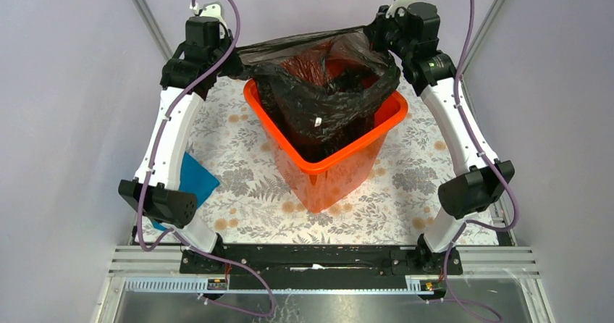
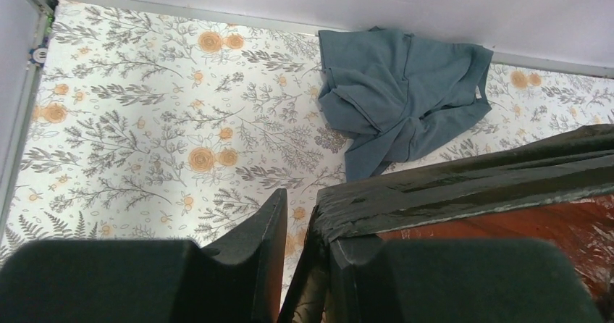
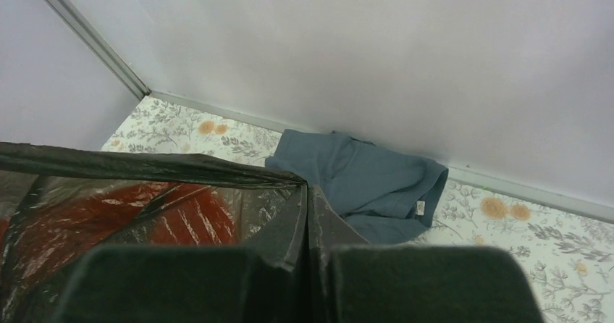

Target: Put the trash bags into the trash bin

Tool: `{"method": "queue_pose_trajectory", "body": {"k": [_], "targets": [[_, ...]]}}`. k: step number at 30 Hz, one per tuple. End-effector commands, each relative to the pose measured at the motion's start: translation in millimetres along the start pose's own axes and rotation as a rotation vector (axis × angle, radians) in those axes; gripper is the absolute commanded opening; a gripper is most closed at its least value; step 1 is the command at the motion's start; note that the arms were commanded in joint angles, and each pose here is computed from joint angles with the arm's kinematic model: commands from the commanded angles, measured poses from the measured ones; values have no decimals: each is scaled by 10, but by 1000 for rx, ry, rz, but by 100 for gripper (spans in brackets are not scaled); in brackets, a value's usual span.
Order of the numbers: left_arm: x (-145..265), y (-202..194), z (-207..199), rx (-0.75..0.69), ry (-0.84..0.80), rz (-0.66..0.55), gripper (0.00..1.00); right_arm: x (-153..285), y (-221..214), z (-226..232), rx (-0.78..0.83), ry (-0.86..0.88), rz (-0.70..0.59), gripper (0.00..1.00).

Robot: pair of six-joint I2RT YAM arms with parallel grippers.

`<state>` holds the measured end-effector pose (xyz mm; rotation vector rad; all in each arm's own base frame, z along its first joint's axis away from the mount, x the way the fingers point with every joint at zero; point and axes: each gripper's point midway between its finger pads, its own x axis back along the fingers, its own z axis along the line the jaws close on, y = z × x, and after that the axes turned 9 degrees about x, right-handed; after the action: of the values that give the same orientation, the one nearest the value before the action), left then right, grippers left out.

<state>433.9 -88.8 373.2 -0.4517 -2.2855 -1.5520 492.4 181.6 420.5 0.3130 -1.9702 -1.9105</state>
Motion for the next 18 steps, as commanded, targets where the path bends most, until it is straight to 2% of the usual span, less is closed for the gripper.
{"method": "queue_pose_trajectory", "body": {"k": [1, 8, 12, 16, 18], "targets": [[-31, 13, -107, 10, -77, 11, 26, -23, 103, 3, -32, 27, -21, 0], [-50, -453, -26, 23, -108, 143, 27, 68, -195, -104, -47, -38, 87, 0], [140, -520, 49, 29, -120, 142, 44, 203, -270, -140, -45, -67, 116, 2], [408, -278, 133, 19, -74, 67, 68, 309, -120, -131, -41, -68, 90, 3], [560, -160, 153, 16, -58, 31, 76, 356, -48, -130, -43, -71, 74, 3]]}}
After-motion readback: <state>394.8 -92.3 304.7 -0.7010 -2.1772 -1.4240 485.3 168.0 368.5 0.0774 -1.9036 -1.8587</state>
